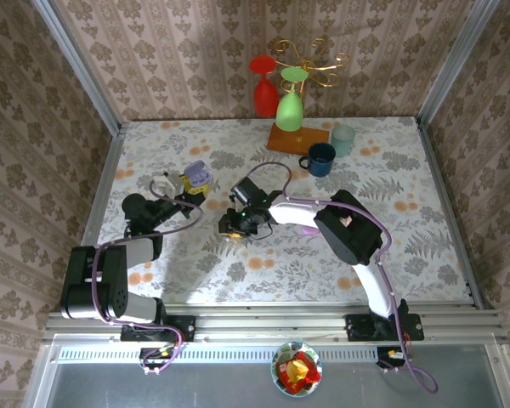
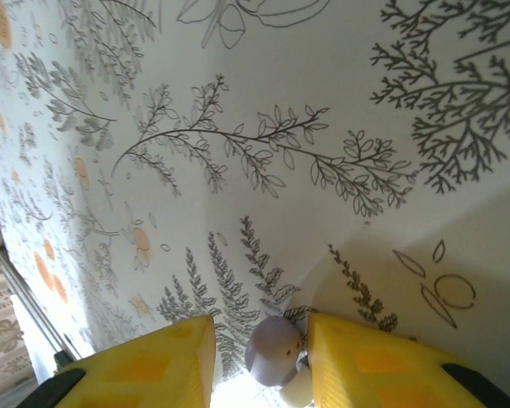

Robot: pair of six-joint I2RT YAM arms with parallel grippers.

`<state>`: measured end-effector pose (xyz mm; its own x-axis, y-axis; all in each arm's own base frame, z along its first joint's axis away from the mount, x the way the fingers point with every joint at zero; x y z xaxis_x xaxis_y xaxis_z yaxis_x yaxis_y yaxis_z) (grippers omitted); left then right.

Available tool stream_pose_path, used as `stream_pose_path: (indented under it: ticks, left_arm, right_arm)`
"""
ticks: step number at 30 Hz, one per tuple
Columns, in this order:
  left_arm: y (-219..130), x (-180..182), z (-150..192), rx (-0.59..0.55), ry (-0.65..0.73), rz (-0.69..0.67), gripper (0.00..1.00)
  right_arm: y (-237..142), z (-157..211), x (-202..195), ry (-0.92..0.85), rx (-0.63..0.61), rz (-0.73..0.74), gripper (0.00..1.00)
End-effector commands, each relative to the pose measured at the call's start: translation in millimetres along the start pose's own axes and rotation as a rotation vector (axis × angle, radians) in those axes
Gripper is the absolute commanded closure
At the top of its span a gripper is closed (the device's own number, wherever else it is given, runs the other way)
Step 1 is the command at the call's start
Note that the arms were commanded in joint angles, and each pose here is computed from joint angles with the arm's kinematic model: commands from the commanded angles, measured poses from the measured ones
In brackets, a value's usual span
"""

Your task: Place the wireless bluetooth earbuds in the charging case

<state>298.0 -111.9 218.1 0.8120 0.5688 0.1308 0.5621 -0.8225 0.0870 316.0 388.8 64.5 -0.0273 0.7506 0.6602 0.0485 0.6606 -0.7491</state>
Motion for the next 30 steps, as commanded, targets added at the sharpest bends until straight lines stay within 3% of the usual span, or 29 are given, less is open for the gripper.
stream_pose_path:
  ticks: [1, 7, 22, 30]
  left_arm:
    - [-1, 4, -14, -0.037, 0.039, -0.011, 0.69]
    - [-6, 15, -10, -0.026, 0.021, -0.077, 0.69]
    - [-7, 16, -9, -0.024, 0.016, -0.080, 0.68]
    - [-9, 20, -6, -0.019, 0.003, -0.108, 0.68]
  right_arm:
    - [2, 0, -11, -0.030, 0.040, 0.078, 0.65]
    - [0, 4, -15, -0.076, 0.071, 0.166, 0.68]
    - [9, 8, -12, -0.075, 0.112, 0.167, 0.69]
    - [-11, 5, -1, -0.137, 0.066, 0.164, 0.60]
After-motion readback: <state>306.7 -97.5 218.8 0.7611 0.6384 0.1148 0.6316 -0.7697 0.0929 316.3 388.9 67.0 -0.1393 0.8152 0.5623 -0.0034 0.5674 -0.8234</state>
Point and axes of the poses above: each hand's point on the last joint's axis, 136 mm out from that joint toward the fingers, its own y axis out along the fingers, its own x axis along the line the jaws close on, z = x × y, the point moved 5 cm from there along -y, back along the fingers, and after that the axes turned 4 degrees about y, right-handed, at the moved point
